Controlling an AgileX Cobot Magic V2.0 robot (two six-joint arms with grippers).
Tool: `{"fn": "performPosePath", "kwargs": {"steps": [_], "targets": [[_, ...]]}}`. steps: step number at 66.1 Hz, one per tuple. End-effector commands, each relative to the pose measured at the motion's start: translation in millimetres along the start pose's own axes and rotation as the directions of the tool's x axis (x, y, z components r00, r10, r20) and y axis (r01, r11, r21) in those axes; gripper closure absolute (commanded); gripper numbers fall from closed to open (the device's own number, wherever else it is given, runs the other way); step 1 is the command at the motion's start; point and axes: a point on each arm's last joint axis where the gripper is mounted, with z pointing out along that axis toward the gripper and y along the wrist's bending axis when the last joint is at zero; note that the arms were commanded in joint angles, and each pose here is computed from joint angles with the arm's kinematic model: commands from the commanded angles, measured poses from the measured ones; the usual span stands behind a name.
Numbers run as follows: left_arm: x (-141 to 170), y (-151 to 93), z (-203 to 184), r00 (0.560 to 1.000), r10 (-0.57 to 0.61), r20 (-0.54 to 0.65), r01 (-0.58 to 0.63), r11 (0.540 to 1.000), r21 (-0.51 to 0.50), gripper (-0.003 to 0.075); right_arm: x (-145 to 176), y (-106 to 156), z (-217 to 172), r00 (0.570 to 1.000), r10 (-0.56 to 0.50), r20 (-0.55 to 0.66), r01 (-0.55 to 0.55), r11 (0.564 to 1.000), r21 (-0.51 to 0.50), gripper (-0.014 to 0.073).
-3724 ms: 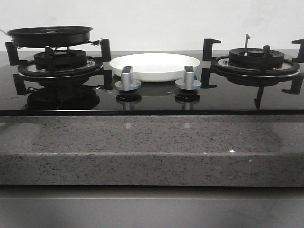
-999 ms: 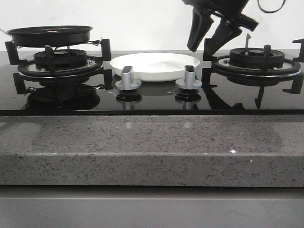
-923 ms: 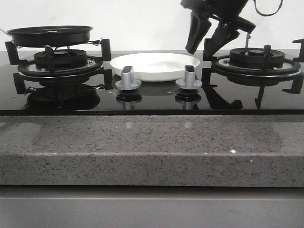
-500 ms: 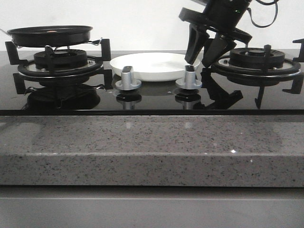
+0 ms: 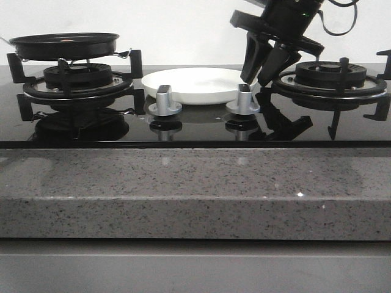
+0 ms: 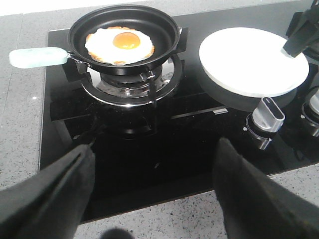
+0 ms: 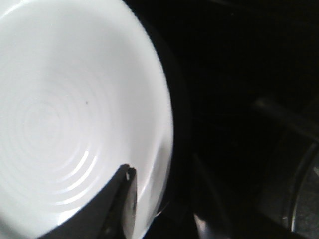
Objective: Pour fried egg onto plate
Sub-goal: 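Lower the right gripper to the rim of the white plate and grasp it, then lift the white plate with the right gripper and tilt it toward the pan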
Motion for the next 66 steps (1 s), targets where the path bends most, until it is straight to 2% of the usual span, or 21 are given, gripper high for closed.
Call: {"fn": "performPosePath", "kwargs": {"steps": [1,41,56,66], "targets": [[-13.6,-1.4,-4.6,0.996,0.000,0.091,-0.001,1.000,0.009,0.0220,-2.2,15.0,-35.8,0.998,-0.035,0.047,0.036,0.999,-0.022,0.0302],[-13.6,-1.4,-4.6,0.996,0.000,0.091,-0.001,1.000,0.009,0.0220,2.2,11.2,-22.2,1.000,-0.021,-0.006,0.020,0.999,-0.035,0.0333],[-13.6,-1.4,-4.6,0.996,0.000,0.091,-0.001,1.000,0.009,0.0220,1.3,11.3,-22.2,1.000,-0.020,0.004,0.020,0.999,-0.036,0.0556],[-13.6,-1.4,-4.6,0.996,0.000,0.091,-0.001,1.000,0.009,0.0220,-0.2,11.8,-23.5,1.000,-0.019,0.023,0.020,0.999,-0.035,0.0652]]}}
